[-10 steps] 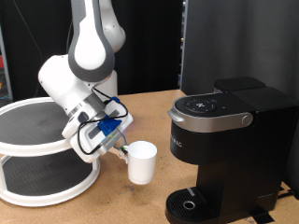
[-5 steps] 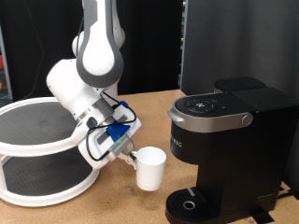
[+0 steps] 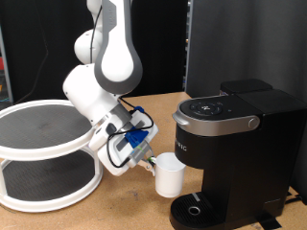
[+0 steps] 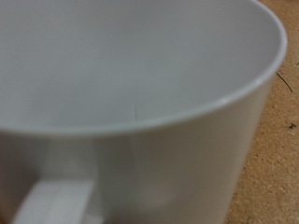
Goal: Make a cup of coffee with the keurig machine
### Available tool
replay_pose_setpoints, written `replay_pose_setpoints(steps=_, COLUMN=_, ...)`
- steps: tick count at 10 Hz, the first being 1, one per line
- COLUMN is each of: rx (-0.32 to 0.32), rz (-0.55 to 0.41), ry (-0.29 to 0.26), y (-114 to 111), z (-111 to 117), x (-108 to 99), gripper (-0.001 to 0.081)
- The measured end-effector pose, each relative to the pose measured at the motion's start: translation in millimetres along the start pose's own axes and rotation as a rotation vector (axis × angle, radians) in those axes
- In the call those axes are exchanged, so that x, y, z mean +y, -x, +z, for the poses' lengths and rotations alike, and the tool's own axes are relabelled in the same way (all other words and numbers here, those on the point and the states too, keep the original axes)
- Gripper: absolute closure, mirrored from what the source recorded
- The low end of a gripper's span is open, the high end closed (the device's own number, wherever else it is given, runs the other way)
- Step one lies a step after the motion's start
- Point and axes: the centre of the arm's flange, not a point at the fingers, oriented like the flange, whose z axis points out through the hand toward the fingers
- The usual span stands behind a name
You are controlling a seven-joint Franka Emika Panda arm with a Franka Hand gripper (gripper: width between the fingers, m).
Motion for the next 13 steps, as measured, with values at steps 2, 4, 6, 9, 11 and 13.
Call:
replay_pose_setpoints(steps=2, rx=0.013, rz=0.005, ry=-0.004, y=-0.9, z=9.4, x=-8.6, gripper=0.0732)
replay_pose_setpoints(steps=4, rx=0.031, rz=0.008, ry=-0.002, y=-5.0, z=17.8, x=-14.9, gripper=0.0732)
replay_pose_setpoints(steps=6, rx=0.039, rz=0.010, ry=0.009, y=-9.5, z=26.7, x=-18.2, gripper=0.0732)
replay_pose_setpoints(steps=9, rx=0.040, rz=0.009, ry=0.033, y=-12.7, z=40.2, x=-19.4, gripper=0.0732)
replay_pose_setpoints(steps=11, rx=0.040, rz=0.004, ry=0.044, y=-11.7, z=49.1, x=-18.7, gripper=0.0732)
replay_pose_setpoints(steps=13, rx=0.033, rz=-0.001, ry=0.051, y=-7.6, z=57.7, x=-17.0, gripper=0.0732)
